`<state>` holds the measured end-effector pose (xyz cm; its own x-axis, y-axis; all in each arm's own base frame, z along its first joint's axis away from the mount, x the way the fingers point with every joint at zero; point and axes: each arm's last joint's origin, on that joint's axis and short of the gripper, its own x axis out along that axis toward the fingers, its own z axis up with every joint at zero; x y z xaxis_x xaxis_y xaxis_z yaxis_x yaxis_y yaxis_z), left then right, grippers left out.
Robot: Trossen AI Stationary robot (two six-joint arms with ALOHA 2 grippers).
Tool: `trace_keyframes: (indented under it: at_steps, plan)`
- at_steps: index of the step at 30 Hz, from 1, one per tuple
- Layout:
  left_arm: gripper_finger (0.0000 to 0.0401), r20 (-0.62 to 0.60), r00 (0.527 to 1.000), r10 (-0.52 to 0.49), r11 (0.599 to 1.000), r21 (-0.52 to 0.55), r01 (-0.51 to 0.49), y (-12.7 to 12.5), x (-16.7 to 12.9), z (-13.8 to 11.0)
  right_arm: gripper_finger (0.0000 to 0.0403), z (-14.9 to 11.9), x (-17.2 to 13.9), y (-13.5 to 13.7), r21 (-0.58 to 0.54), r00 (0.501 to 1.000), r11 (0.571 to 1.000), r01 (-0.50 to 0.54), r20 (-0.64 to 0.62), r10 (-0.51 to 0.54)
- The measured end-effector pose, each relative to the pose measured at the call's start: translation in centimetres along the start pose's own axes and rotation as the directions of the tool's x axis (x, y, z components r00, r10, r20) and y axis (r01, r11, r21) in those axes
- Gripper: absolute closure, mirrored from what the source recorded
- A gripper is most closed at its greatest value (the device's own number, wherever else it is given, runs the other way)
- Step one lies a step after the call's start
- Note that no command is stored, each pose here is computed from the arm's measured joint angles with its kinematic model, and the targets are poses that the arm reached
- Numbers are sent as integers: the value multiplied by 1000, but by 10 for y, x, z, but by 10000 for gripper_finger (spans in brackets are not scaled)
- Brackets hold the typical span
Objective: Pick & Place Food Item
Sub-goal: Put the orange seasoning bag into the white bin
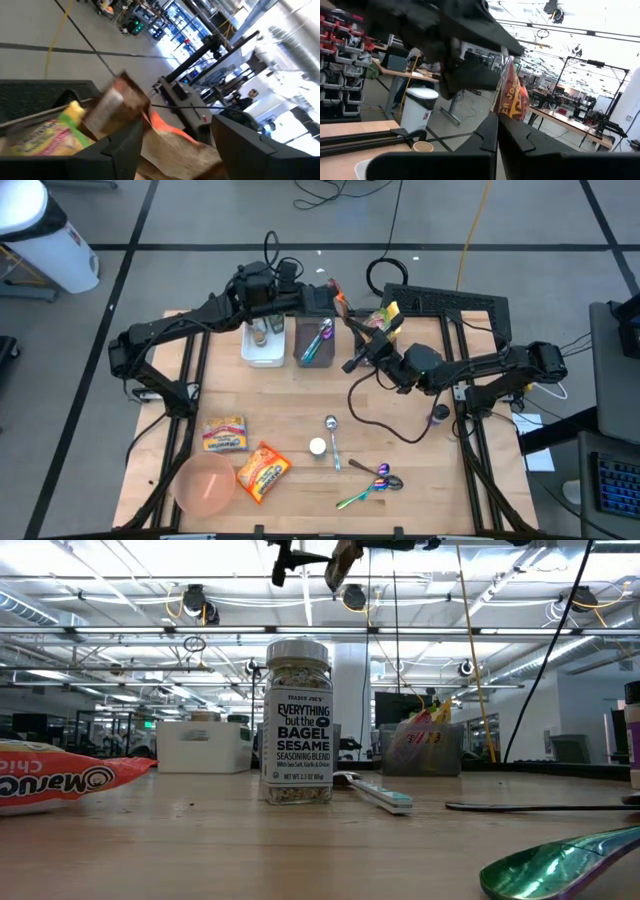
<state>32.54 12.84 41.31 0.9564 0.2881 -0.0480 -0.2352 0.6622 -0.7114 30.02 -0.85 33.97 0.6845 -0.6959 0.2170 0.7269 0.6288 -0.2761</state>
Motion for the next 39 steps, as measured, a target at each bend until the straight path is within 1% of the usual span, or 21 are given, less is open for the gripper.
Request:
trace_keyframes:
  at_steps: [3,7,11,16,19,22,24,26,29,31,34,37,39]
  plan:
    - [145,-10,1000,21,999,37,-20,3,0,0,403,1,-1,1,-2,1000,1000,-6,2,6]
    - [138,-23,1000,7,996,84,-5,5,-1,2,403,1,-2,1,-5,1000,1000,-6,2,6]
    - [137,-60,998,-30,990,133,37,8,-1,5,403,6,-4,-5,-5,1000,1000,0,7,0]
    - [137,-110,991,-80,981,165,98,13,-3,11,403,13,-9,-16,-4,1000,1000,-7,0,7]
    - [137,-134,985,-106,970,204,132,17,-4,15,403,18,-15,-25,39,999,998,-50,-15,50]
    - [137,-165,977,-138,951,254,177,20,-6,17,403,19,-20,-33,126,992,985,-119,-28,123]
    - [137,-186,969,-160,935,285,209,20,-6,17,403,19,-21,-39,202,983,965,-169,-31,179]
    - [137,-203,963,-179,922,307,236,18,-6,16,403,17,-21,-44,283,970,934,-218,-41,238]
    - [137,-222,954,-202,906,328,269,9,-8,19,403,9,-16,-48,391,933,868,-307,-59,356]
    - [137,-225,953,-202,891,362,274,0,-10,23,403,2,-11,-47,434,903,826,-359,-64,426]
    - [137,-260,954,-150,868,427,252,-13,-17,28,403,-5,-5,-44,471,868,783,-406,-69,492]
    - [137,-303,951,-57,833,511,213,-25,-28,33,403,-8,3,-42,502,834,737,-452,-57,549]
    - [140,-322,947,16,811,558,176,-31,-35,35,403,-8,10,-40,516,800,702,-490,-53,597]
